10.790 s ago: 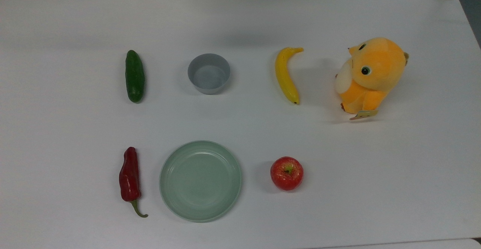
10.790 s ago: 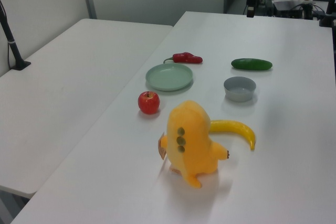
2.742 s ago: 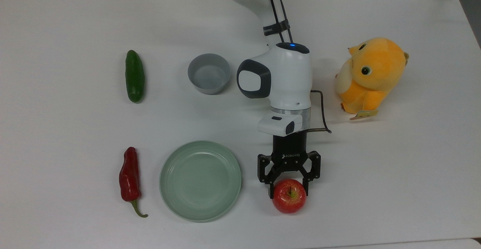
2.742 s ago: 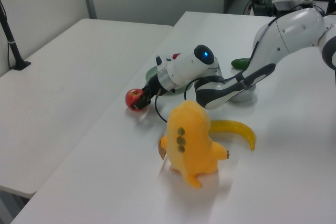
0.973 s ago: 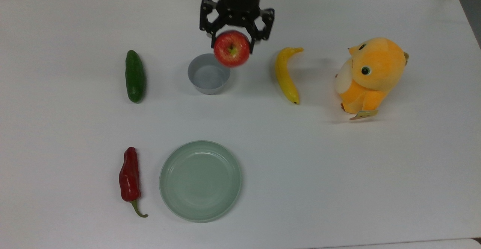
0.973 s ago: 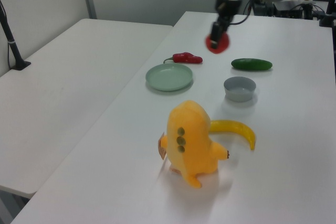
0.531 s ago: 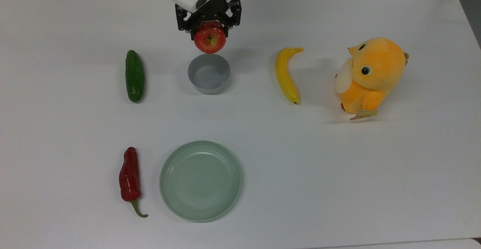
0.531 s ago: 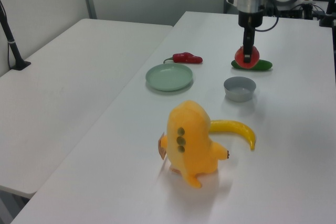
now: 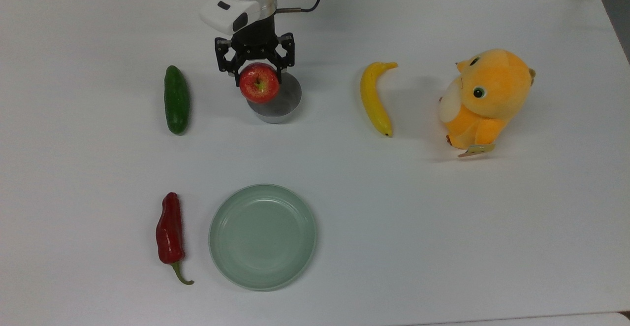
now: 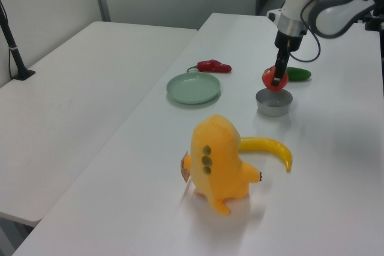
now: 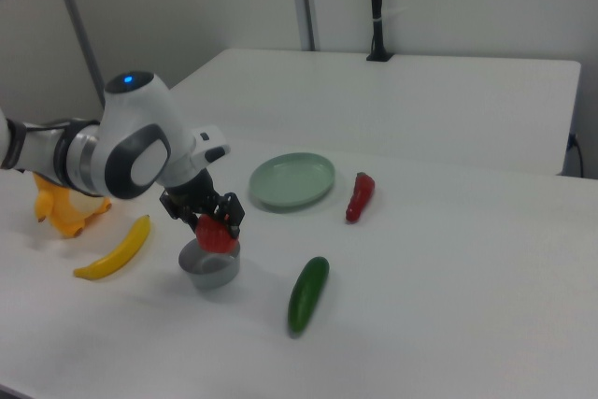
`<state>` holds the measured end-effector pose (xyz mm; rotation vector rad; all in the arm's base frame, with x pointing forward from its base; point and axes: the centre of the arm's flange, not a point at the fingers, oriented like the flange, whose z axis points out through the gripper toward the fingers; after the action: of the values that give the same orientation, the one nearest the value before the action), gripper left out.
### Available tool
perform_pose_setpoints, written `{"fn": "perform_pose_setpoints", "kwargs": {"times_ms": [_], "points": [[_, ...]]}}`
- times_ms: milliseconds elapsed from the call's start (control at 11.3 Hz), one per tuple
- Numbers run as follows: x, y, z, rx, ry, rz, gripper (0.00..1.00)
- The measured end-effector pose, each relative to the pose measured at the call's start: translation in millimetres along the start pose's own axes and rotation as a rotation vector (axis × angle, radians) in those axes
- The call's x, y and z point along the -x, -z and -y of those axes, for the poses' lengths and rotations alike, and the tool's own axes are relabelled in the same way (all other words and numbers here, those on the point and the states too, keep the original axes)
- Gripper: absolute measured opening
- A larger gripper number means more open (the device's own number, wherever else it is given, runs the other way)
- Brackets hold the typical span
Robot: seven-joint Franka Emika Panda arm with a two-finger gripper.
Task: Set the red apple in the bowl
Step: 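Lower the apple into the grey bowl and open the gripper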
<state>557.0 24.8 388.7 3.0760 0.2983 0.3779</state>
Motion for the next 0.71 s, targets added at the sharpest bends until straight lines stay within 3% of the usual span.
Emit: {"fn": "perform_pose_setpoints", "kwargs": {"times_ms": [177,708], "points": [[10.4,-14.4,3.5,0.001,-0.003,-0.055,0.83],[12.8,-31.7,15.1,-0.015,-0.033,-0.064,0.83]]}}
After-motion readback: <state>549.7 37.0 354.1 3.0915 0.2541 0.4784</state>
